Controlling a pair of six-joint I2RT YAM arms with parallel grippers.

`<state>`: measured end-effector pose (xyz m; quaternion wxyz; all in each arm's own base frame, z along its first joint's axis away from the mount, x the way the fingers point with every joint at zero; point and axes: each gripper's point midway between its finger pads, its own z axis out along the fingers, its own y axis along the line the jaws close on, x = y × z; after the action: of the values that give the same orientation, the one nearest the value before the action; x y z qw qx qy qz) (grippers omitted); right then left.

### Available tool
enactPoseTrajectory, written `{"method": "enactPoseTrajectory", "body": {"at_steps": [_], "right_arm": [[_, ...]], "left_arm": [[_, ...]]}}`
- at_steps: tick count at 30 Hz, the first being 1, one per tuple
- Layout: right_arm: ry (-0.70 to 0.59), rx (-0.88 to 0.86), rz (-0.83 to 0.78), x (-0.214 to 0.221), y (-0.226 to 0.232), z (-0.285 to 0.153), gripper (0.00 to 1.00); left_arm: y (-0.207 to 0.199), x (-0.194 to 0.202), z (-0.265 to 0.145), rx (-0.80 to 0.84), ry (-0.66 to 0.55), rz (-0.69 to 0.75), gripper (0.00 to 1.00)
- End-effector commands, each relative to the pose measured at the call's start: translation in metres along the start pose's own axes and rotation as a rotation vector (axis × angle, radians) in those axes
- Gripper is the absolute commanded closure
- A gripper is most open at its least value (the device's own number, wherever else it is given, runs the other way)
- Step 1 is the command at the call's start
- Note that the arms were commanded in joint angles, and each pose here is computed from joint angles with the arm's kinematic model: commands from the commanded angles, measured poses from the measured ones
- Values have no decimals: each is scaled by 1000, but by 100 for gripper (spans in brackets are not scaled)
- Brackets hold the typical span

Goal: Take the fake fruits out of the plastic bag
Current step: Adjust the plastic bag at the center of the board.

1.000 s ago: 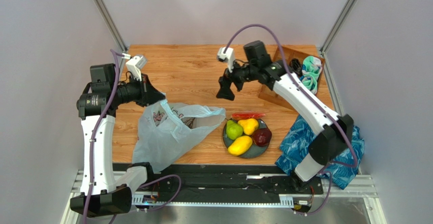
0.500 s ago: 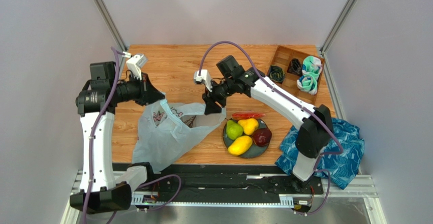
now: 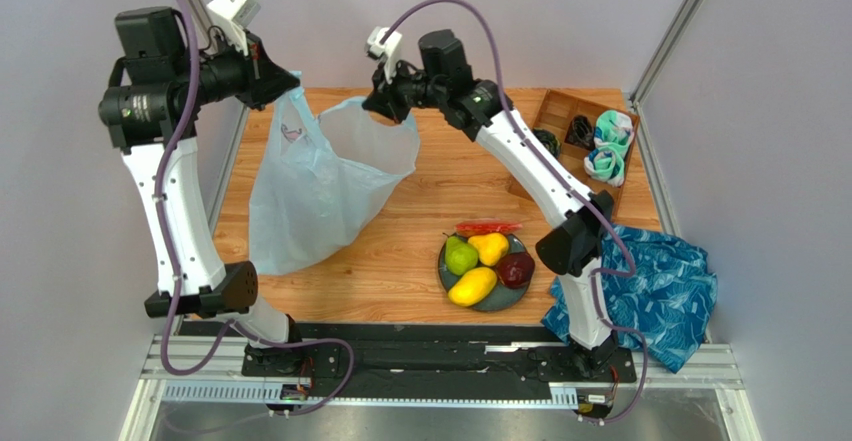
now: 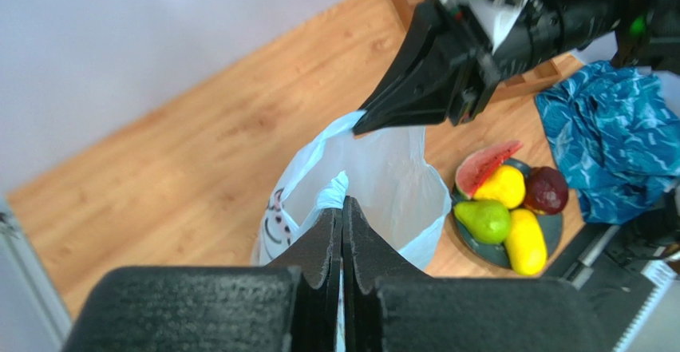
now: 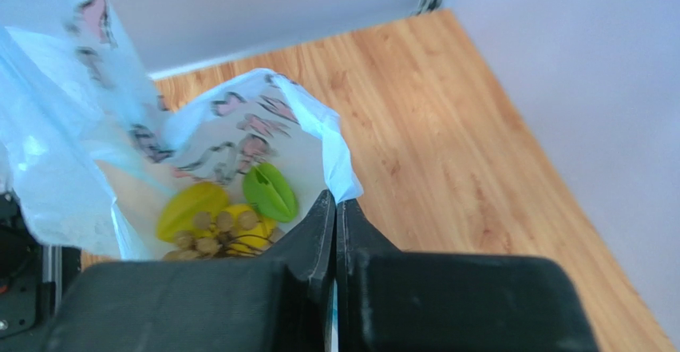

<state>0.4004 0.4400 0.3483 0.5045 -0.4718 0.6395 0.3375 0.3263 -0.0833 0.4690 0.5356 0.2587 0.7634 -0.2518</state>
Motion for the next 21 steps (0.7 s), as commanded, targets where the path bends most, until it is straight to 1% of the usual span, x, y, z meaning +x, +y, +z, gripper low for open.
{"method": "enactPoseTrajectory", "body": {"at_steps": [1,2,3,4,5,6,7,8,9,10,11,12,13,14,15,16,18,19,20,21], "right_arm": [[-188,17,8,-82,21,-61,100],[-198,9,5,-89,33,-83,100],[-175,-15,17,-80,41,-87,100],[-86,-32,69,-40,47,-82,100],[-37,-38,97,-20,53,-87,100],[-28,-36,100,-16,63,-104,100],[108,-53,176,51,73,-99,100],[154,-58,187,75,80,-104,100],[182,-40,186,93,86,-117,100],[225,-37,199,116,91,-122,100],[303,-42,236,159,100,-126,100],[330,-18,242,172,100,-129,98],[336,-3,242,177,99,-132,89],[344,19,239,180,96,-133,82],[335,34,236,176,93,-133,73],[316,48,222,168,90,-133,54],[254,74,174,135,80,-134,44],[235,73,148,124,78,-134,35],[225,49,133,115,82,-135,31],[182,38,99,92,83,-136,26]], "left_arm": [[-53,-26,-46,33,-106,213,100],[-59,-19,-49,45,-95,211,100],[-76,-13,-60,53,-98,226,100],[-75,9,-56,78,-49,212,100],[-83,28,-58,103,-6,173,100],[-97,42,-67,108,6,171,100],[-96,77,-58,148,85,93,100],[-106,101,-58,193,136,20,100],[-118,120,-63,217,160,-3,100],[-122,158,-55,269,245,-127,100],[-128,175,-53,291,280,-178,100],[-132,182,-52,279,279,-235,100],[-126,202,-47,221,340,-235,100],[-116,198,-41,175,295,-188,100],[-118,195,-42,168,269,-182,100],[-117,194,-40,169,263,-194,100],[-118,195,-34,204,291,-253,100],[-120,194,-34,222,300,-274,100],[-121,194,-32,234,302,-291,100],[-120,194,-32,227,299,-306,100]]}}
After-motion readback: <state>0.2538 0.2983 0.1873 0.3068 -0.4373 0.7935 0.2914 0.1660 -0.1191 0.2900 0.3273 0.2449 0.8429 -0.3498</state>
